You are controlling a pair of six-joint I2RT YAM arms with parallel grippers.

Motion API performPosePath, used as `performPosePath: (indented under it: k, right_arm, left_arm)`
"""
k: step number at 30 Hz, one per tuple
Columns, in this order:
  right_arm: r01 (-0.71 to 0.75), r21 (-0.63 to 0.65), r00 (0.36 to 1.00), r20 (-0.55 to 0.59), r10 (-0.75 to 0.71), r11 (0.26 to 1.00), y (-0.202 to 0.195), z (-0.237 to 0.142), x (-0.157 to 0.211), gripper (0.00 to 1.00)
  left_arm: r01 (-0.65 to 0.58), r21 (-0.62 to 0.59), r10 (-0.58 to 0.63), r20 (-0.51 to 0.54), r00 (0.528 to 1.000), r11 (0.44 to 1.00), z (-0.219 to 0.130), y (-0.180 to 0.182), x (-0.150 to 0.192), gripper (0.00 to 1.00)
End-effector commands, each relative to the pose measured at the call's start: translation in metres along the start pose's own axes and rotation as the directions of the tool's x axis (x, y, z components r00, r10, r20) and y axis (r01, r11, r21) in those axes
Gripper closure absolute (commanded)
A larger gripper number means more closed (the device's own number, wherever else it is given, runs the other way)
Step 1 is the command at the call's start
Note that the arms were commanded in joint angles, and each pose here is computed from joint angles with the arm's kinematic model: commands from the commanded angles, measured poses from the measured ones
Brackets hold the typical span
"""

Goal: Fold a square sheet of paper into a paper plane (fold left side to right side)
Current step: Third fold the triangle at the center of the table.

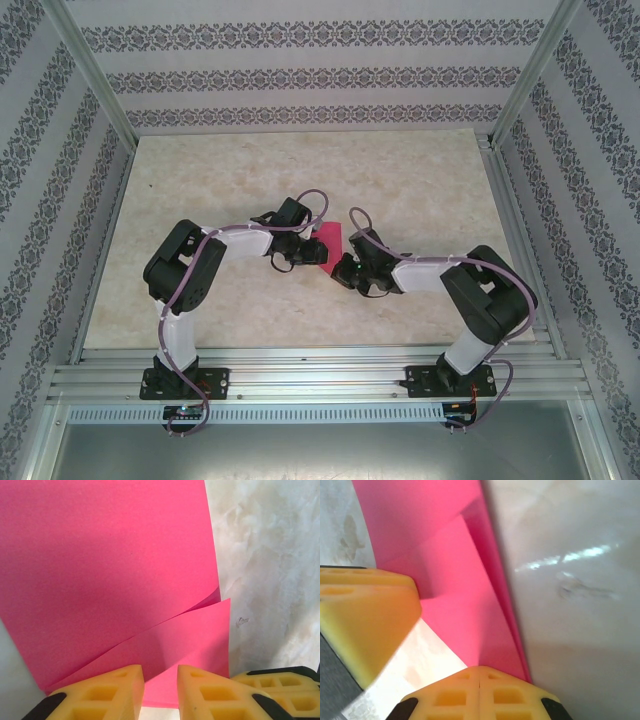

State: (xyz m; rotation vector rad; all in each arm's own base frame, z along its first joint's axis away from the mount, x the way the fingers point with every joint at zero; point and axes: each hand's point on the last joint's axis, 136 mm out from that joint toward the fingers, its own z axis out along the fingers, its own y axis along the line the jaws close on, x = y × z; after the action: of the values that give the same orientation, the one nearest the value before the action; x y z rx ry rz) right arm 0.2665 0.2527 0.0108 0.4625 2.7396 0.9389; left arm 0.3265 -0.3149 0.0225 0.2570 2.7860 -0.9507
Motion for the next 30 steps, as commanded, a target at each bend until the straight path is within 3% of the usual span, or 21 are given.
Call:
performPosePath:
  k: [1,7,18,24,30]
  right_arm:
    - [-0.088,0.247,0.994,-0.038,0.101,0.965,-0.076,-0.012,0.028,1.0]
    - [-0.061,0.271,0.995,-0.06,0.08,0.961,-0.085,-0.028,0.038,1.0]
    - [0.098,0.058,0.995,0.013,-0.098,0.994,0.013,-0.04,-0.008,1.0]
    - [0.103,0.076,0.995,-0.013,-0.103,0.992,0.015,-0.008,-0.017,1.0]
    - [0.08,0.152,0.995,-0.07,-0.07,0.985,-0.015,0.008,-0.005,1.0]
  left_arm:
    - [0.016,-0.112,-0.021,-0.039,0.999,0.994,0.017,0.031,0.016,0.72]
    - [0.017,-0.105,-0.021,-0.035,0.999,0.994,0.015,0.028,0.015,0.72]
    - [0.025,-0.072,-0.026,-0.025,0.999,0.997,0.013,0.021,0.013,0.72]
    - [0.027,-0.071,-0.029,-0.027,0.999,0.997,0.013,0.021,0.014,0.72]
    - [0.024,-0.069,-0.026,-0.026,0.999,0.997,0.013,0.019,0.013,0.72]
